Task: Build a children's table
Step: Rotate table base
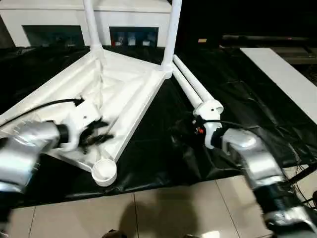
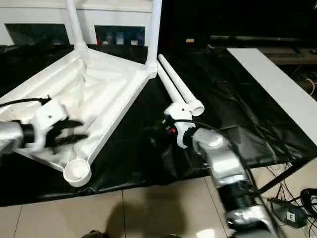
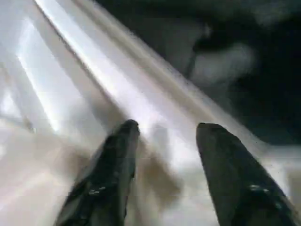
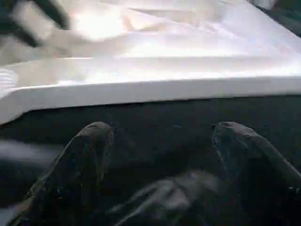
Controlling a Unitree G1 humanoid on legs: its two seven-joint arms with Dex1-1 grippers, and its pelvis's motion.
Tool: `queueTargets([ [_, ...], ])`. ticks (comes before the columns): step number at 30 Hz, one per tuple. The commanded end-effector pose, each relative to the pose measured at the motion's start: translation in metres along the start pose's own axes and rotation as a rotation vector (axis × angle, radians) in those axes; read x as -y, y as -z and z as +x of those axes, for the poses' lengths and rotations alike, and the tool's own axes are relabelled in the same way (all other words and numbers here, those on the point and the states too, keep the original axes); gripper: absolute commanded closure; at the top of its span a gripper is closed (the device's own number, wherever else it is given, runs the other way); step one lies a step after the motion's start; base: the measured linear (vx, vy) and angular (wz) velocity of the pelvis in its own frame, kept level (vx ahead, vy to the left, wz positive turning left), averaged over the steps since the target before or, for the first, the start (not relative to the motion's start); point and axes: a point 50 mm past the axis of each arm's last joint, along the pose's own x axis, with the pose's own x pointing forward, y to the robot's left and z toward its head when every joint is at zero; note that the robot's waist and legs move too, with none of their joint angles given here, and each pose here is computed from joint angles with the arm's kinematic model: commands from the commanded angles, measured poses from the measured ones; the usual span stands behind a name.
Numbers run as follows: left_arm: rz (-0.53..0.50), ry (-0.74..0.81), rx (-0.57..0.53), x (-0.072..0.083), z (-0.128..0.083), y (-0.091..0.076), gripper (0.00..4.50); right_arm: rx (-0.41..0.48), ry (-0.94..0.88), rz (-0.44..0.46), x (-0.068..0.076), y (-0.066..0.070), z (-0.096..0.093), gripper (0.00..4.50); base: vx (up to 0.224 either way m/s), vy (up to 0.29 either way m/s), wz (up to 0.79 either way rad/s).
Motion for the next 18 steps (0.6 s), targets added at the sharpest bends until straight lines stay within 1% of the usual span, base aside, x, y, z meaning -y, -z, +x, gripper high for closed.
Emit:
queueTargets([
  [1,0.052,0.074,-0.095,-0.002,-0.003,0.007,1.89,-0.018,-0.140,-0.001,-0.010,-0.003,-0.009,0.69,0.000,0.000,0.00],
  [3,0.088,0.131,-0.185,-0.004,-0.010,0.014,1.71,-0.052,-0.233,-0.016,-0.016,-0.004,-0.016,0.69,0.000,0.000,0.00],
  [4,0.091,0.135,-0.191,-0.004,-0.010,0.015,1.71,-0.055,-0.238,-0.018,-0.016,-0.004,-0.016,0.69,0.000,0.000,0.00],
  [5,0.121,0.178,-0.254,-0.003,-0.015,0.020,1.71,-0.083,-0.294,-0.042,-0.021,-0.004,-0.020,0.69,0.000,0.000,0.00],
  [7,0.142,0.217,-0.293,-0.003,-0.017,0.023,1.71,-0.099,-0.333,-0.053,-0.024,-0.005,-0.022,0.69,0.000,0.000,0.00],
  [9,0.144,0.220,-0.296,-0.003,-0.017,0.023,1.71,-0.100,-0.336,-0.053,-0.024,-0.005,-0.022,0.69,0.000,0.000,0.00],
  [12,0.193,0.239,-0.345,-0.005,-0.013,0.026,1.71,-0.107,-0.361,-0.061,-0.028,-0.009,-0.023,0.69,0.000,0.000,0.00],
  [13,0.193,0.239,-0.345,-0.005,-0.013,0.026,1.71,-0.107,-0.361,-0.061,-0.028,-0.009,-0.023,0.69,0.000,0.000,0.00],
  [14,0.221,0.234,-0.360,-0.006,-0.008,0.028,1.71,-0.110,-0.367,-0.066,-0.029,-0.010,-0.023,0.69,0.000,0.000,0.00],
  [18,0.276,0.156,-0.320,-0.010,0.012,0.024,1.71,-0.119,-0.377,-0.079,-0.032,-0.011,-0.019,0.69,0.000,0.000,0.00],
])
